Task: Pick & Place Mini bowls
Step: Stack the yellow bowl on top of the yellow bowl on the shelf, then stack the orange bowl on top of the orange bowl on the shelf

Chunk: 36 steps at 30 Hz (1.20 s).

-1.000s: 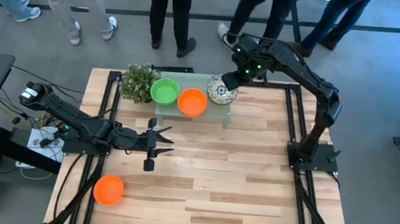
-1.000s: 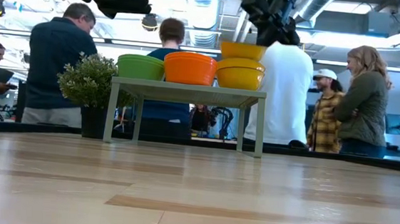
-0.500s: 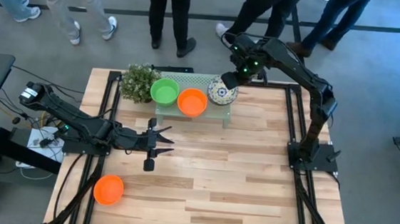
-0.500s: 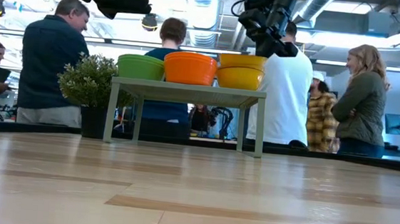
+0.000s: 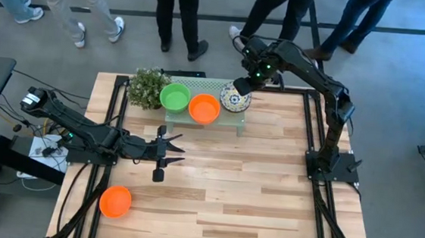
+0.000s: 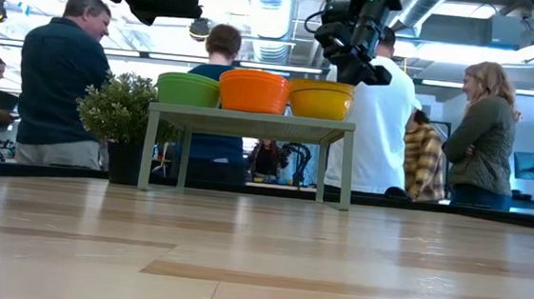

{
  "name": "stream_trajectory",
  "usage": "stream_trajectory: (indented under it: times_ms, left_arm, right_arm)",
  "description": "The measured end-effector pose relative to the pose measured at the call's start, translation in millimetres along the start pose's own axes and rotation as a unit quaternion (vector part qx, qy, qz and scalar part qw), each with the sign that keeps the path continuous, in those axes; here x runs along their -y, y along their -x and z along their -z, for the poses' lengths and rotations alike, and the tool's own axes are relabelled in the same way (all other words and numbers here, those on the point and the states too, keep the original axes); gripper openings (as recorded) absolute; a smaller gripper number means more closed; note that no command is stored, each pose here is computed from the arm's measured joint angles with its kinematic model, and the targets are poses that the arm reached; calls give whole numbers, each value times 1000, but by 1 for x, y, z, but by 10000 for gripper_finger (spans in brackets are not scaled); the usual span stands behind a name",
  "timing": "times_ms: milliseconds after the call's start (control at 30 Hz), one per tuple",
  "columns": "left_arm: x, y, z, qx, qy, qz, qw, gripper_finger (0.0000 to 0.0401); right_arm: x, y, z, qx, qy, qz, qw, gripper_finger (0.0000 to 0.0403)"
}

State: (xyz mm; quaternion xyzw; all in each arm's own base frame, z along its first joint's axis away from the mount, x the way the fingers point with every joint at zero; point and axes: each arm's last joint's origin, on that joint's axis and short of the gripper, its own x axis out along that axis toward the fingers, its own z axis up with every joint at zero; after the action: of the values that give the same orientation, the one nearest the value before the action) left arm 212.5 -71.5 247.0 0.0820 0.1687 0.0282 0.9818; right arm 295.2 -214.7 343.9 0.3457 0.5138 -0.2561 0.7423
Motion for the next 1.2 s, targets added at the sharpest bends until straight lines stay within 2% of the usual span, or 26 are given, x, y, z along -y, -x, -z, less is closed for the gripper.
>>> stream_trajectory:
  times_ms: [533,1033,1100,1200]
  left_arm:
    - [0,0,0,1,0,0,1000,108]
    - [0,0,0,1,3,0,1000,108]
    - [0,0,0,1,11,0,1000,108]
    - [3,1,0,1,9,6,1000,108]
  right_arm:
    - [-1,2,0,1,24,0,1000,80]
    - [-19,58,5,41,55,-14,998,113]
    - [-28,67,12,39,72,-17,996,111]
    - [-47,76,23,45,154,-24,987,105]
